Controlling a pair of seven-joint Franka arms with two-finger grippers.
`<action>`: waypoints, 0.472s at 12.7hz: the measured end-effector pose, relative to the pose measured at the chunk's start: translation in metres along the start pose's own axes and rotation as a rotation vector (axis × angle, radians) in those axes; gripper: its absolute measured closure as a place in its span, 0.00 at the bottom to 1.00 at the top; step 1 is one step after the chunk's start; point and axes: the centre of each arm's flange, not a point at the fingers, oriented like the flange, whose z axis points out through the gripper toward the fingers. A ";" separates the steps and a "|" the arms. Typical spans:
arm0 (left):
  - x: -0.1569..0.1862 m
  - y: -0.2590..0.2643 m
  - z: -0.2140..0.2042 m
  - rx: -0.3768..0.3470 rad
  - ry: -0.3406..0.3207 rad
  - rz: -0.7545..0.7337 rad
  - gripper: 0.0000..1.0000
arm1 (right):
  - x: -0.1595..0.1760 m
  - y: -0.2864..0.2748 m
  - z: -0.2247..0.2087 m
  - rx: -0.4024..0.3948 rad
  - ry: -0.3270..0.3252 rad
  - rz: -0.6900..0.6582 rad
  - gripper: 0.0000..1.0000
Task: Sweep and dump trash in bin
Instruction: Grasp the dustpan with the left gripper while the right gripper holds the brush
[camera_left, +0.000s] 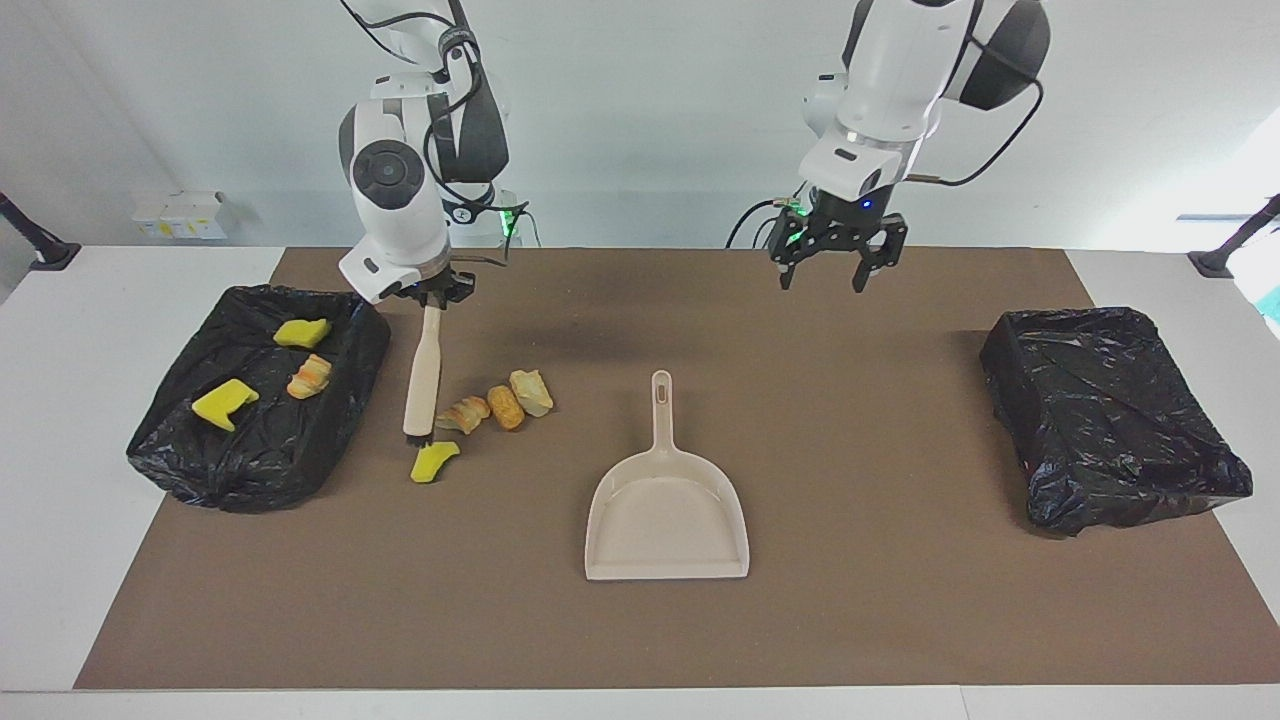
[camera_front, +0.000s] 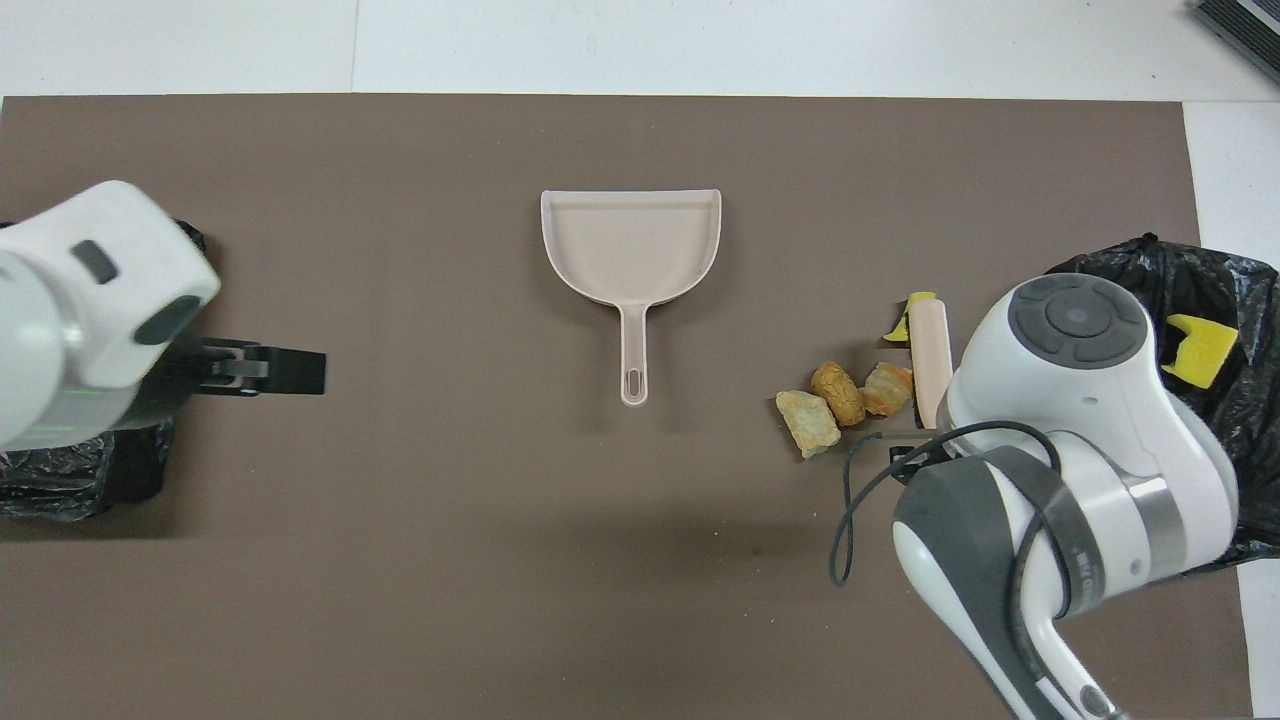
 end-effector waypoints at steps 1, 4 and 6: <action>0.001 0.016 0.020 -0.007 -0.007 -0.011 0.00 | 0.004 0.010 0.006 0.009 0.017 -0.020 0.74; 0.006 0.059 0.092 -0.032 -0.017 -0.041 0.00 | 0.015 0.025 0.025 0.025 0.068 -0.050 0.74; 0.007 0.085 0.146 -0.053 -0.014 -0.058 0.00 | 0.027 0.037 0.041 0.036 0.092 -0.070 0.74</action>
